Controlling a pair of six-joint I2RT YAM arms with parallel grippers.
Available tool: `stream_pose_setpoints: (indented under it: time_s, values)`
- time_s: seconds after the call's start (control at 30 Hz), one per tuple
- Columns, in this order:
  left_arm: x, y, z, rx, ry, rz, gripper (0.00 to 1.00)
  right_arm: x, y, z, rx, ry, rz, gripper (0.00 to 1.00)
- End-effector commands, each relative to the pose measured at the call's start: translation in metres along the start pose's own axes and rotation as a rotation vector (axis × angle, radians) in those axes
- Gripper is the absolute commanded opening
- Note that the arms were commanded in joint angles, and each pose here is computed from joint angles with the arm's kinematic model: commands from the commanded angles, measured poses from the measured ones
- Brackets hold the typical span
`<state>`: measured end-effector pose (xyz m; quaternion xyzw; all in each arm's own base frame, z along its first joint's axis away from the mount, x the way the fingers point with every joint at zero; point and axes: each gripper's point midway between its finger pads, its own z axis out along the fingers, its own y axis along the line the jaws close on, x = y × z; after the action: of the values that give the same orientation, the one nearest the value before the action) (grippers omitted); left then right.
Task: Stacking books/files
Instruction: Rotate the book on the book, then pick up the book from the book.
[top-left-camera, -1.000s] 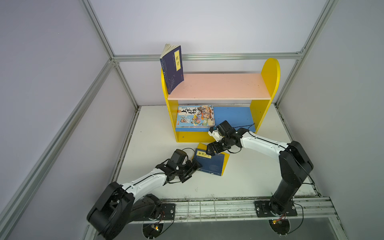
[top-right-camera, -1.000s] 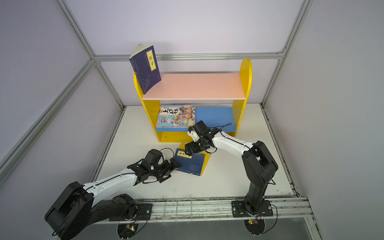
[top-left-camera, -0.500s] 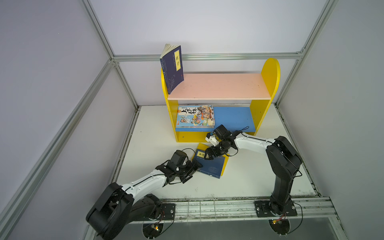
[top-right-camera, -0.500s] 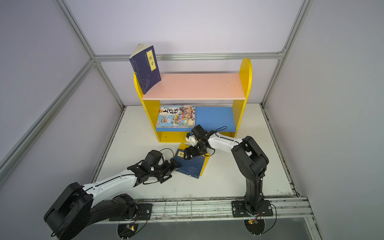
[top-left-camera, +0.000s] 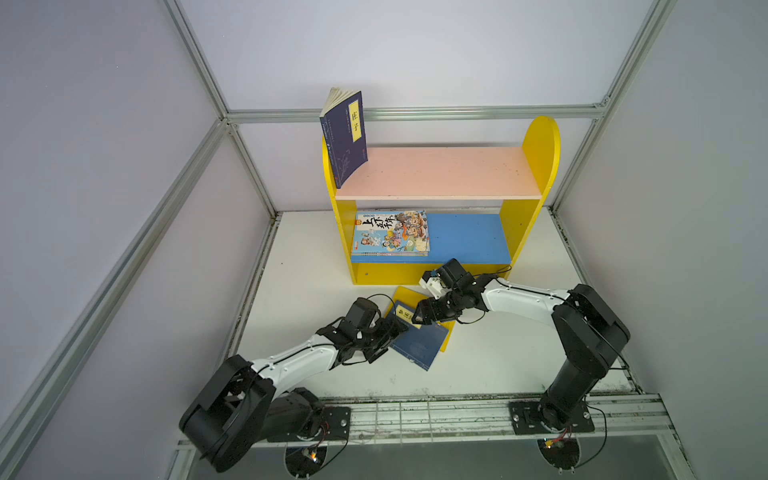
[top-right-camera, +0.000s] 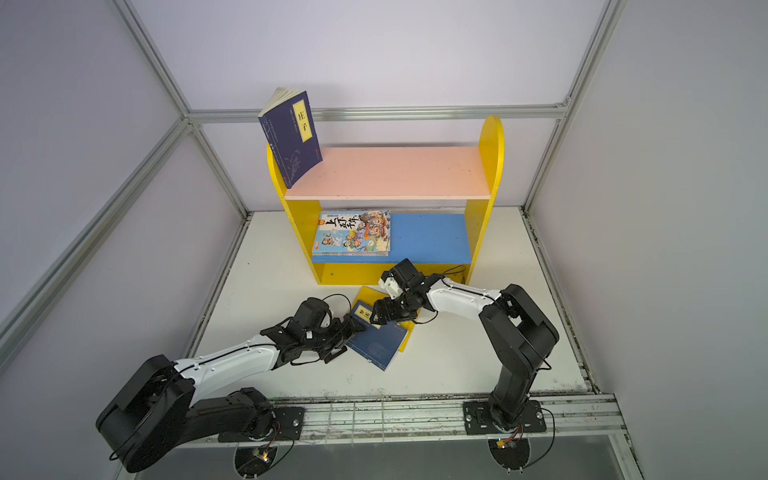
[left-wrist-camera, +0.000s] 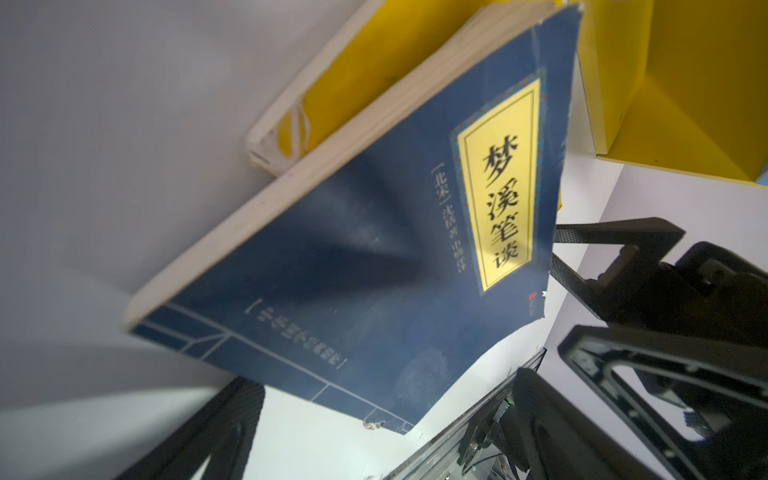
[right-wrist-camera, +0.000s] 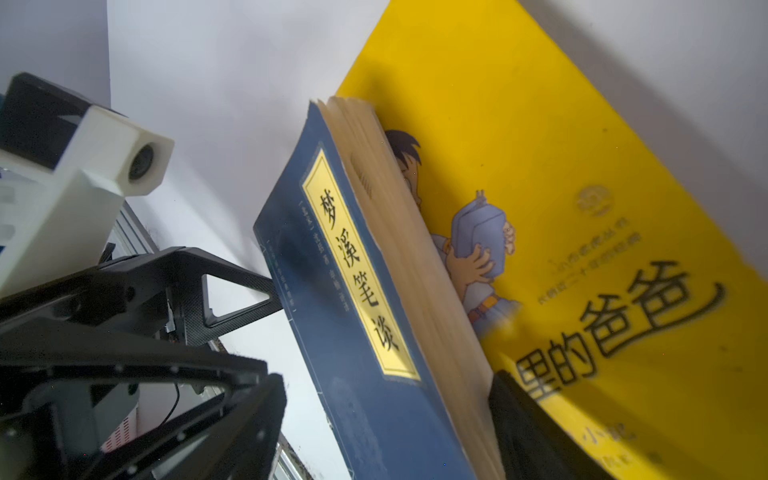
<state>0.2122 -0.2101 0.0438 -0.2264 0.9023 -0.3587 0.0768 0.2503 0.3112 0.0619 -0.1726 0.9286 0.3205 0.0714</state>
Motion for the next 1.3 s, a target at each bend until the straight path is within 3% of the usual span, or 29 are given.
stream_pose_setpoints:
  time_s: [0.0,0.53,0.9,1.2,1.27]
  values:
    - [-0.004,-0.003,-0.001,0.010,-0.028,0.003,0.95,0.004,-0.001,0.001,0.001,-0.007,0.034,0.74]
    - [-0.016,-0.026,-0.019,0.107,-0.123,0.042,0.86,0.031,-0.009,0.034,-0.008,0.064,0.059,0.39]
    - [-0.015,-0.026,-0.009,0.118,-0.102,0.030,0.76,0.034,-0.005,0.043,-0.068,0.058,0.101,0.34]
    - [-0.018,-0.028,-0.019,0.092,-0.128,0.047,0.15,0.031,-0.002,0.040,-0.066,0.053,0.097,0.34]
    - [-0.018,-0.027,-0.022,0.080,-0.132,0.054,0.00,0.029,-0.002,0.038,-0.058,0.048,0.098,0.41]
